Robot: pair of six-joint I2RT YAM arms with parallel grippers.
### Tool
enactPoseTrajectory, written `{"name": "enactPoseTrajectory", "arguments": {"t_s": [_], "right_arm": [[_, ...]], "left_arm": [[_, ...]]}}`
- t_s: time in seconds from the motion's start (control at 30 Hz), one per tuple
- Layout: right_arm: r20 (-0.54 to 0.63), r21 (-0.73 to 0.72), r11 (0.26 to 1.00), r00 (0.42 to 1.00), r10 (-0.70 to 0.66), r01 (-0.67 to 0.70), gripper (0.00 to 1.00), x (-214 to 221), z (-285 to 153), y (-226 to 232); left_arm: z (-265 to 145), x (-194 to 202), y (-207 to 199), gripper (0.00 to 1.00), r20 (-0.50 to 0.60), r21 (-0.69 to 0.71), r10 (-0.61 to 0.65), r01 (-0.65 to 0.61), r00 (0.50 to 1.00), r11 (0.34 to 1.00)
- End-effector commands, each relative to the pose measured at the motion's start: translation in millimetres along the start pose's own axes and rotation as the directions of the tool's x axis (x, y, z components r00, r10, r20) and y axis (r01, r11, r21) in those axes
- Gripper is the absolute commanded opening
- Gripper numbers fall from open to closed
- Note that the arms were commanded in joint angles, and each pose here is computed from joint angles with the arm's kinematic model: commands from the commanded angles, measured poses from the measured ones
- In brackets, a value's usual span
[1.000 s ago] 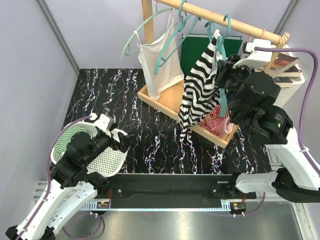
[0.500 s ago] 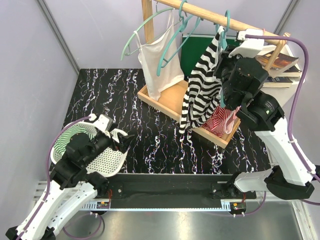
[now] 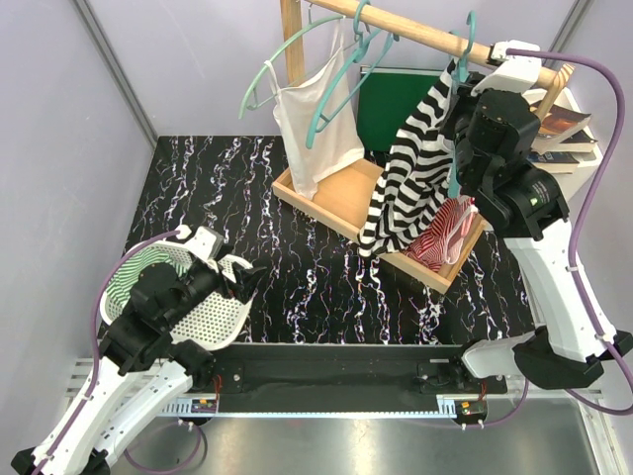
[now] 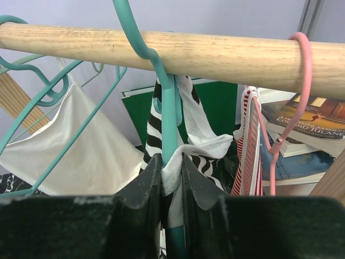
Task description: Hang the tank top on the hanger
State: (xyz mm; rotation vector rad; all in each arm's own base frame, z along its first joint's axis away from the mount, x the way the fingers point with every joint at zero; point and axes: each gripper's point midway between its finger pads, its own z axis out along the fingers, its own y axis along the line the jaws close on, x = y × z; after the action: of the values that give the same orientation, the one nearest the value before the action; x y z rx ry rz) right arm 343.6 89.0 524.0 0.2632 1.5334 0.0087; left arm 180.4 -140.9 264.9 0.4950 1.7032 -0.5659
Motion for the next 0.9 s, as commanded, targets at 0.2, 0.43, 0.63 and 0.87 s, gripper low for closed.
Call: {"name": "enactPoseTrajectory", "arguments": {"t_s": [0.2, 0.43, 0.63, 0.87], "right_arm": [[0.033, 0.059, 0.993, 0.995, 0.096, -0.098, 0.00, -2.5, 3.5, -27.7], [-0.017, 0.090, 0.990, 0.994, 0.112, -0.110, 0.00, 28.4, 10.4, -34.3], [-0.024, 0.077, 0.988, 0.990, 0.138, -0.136, 0.00, 36.7, 8.5, -33.4], [-0.033, 0.011, 0.988, 0.988, 0.153, -0.153, 0.26, 36.0, -0.9, -27.9]], "left_arm": [[-1.0, -3.9, -3.9, 0.99, 0.017, 0.020, -0.011, 0.011, 1.000, 1.000], [-0.1, -3.5, -4.2, 0.99, 0.014, 0.021, -0.013, 0.013, 1.000, 1.000], [0.4, -2.5, -4.4, 0.99, 0.009, 0.022, -0.013, 0.013, 1.000, 1.000], [1.8, -0.9, -2.8, 0.99, 0.001, 0.014, -0.018, 0.018, 1.000, 1.000]]}}
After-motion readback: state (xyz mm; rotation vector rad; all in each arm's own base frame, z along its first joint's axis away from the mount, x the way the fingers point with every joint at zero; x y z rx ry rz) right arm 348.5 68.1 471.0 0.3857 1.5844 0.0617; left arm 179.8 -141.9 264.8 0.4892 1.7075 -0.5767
